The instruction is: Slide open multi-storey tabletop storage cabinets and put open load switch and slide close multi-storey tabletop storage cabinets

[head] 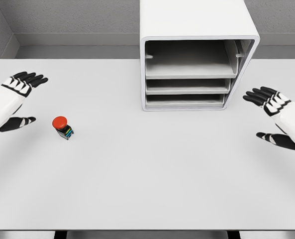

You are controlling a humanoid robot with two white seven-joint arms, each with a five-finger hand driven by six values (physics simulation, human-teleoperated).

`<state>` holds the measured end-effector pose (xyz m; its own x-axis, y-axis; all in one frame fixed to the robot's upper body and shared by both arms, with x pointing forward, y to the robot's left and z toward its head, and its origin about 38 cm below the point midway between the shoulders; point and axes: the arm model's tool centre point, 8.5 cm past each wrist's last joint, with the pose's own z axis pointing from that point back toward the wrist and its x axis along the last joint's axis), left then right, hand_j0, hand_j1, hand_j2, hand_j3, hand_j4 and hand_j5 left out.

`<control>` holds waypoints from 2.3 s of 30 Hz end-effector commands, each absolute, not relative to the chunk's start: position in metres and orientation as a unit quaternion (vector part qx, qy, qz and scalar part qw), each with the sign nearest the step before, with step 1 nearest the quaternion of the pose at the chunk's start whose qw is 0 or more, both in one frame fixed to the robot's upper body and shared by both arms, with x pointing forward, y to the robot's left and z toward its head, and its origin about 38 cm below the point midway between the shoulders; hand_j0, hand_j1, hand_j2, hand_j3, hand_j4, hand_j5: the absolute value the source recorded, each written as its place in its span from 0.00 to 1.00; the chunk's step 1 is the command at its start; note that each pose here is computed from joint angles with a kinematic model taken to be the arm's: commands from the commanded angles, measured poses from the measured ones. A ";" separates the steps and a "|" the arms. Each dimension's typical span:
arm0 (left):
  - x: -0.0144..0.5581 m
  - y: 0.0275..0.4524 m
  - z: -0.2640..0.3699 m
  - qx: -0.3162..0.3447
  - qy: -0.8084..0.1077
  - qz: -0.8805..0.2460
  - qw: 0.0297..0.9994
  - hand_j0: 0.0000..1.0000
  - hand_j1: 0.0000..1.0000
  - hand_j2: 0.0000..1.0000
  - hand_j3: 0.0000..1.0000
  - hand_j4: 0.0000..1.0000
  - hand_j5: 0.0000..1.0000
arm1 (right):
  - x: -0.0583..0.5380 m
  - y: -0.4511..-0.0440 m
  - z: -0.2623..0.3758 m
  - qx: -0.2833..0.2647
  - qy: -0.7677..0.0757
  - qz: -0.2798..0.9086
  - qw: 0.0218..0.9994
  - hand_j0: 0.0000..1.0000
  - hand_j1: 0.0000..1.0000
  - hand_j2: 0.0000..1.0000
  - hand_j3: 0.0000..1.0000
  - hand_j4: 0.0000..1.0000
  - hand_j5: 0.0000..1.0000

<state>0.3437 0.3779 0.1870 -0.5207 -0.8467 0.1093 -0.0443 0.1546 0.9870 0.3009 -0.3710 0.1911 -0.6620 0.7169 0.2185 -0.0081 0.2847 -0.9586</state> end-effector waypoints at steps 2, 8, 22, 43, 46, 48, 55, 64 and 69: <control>0.344 0.379 0.186 0.327 -0.661 -0.568 0.366 1.00 1.00 1.00 1.00 1.00 1.00 | 0.300 -0.368 0.192 -0.239 -0.732 0.546 0.329 1.00 1.00 1.00 1.00 1.00 1.00; 0.351 0.380 0.190 0.301 -0.627 -0.607 0.384 1.00 1.00 1.00 1.00 1.00 1.00 | 0.303 -0.357 0.186 -0.234 -0.735 0.550 0.322 1.00 1.00 1.00 1.00 1.00 1.00; 0.357 0.378 0.211 0.246 -0.640 -0.612 0.394 1.00 1.00 1.00 1.00 1.00 1.00 | 0.337 -0.310 0.210 -0.198 -0.751 0.579 0.247 0.70 0.70 0.70 0.70 0.70 0.70; 0.348 0.335 0.188 0.230 -0.600 -0.677 0.360 1.00 1.00 1.00 1.00 1.00 1.00 | 0.386 -0.250 0.213 -0.116 -0.749 0.616 0.214 0.71 0.71 0.71 0.71 0.71 0.71; 0.353 0.330 0.187 0.226 -0.600 -0.680 0.356 1.00 1.00 1.00 1.00 1.00 1.00 | 0.393 -0.251 0.214 -0.121 -0.751 0.612 0.218 0.71 0.71 0.71 0.71 0.71 0.71; 0.355 0.331 0.183 0.226 -0.597 -0.680 0.361 1.00 1.00 1.00 1.00 1.00 1.00 | 0.399 -0.245 0.212 -0.119 -0.757 0.604 0.221 0.71 0.71 0.71 0.71 0.71 0.71; 0.364 0.329 0.171 0.219 -0.582 -0.690 0.370 1.00 1.00 1.00 1.00 1.00 1.00 | 0.409 -0.238 0.218 -0.118 -0.768 0.589 0.222 0.70 0.70 0.70 0.70 0.70 0.70; 0.364 0.333 0.163 0.220 -0.570 -0.696 0.378 0.82 0.82 0.82 0.82 0.82 0.82 | 0.439 -0.232 0.213 -0.131 -0.774 0.569 0.245 0.72 0.72 0.72 0.72 0.72 0.72; 0.364 0.334 0.160 0.218 -0.567 -0.696 0.382 0.79 0.79 0.79 0.79 0.79 0.79 | 0.445 -0.232 0.211 -0.134 -0.773 0.566 0.251 0.73 0.73 0.73 0.73 0.73 0.73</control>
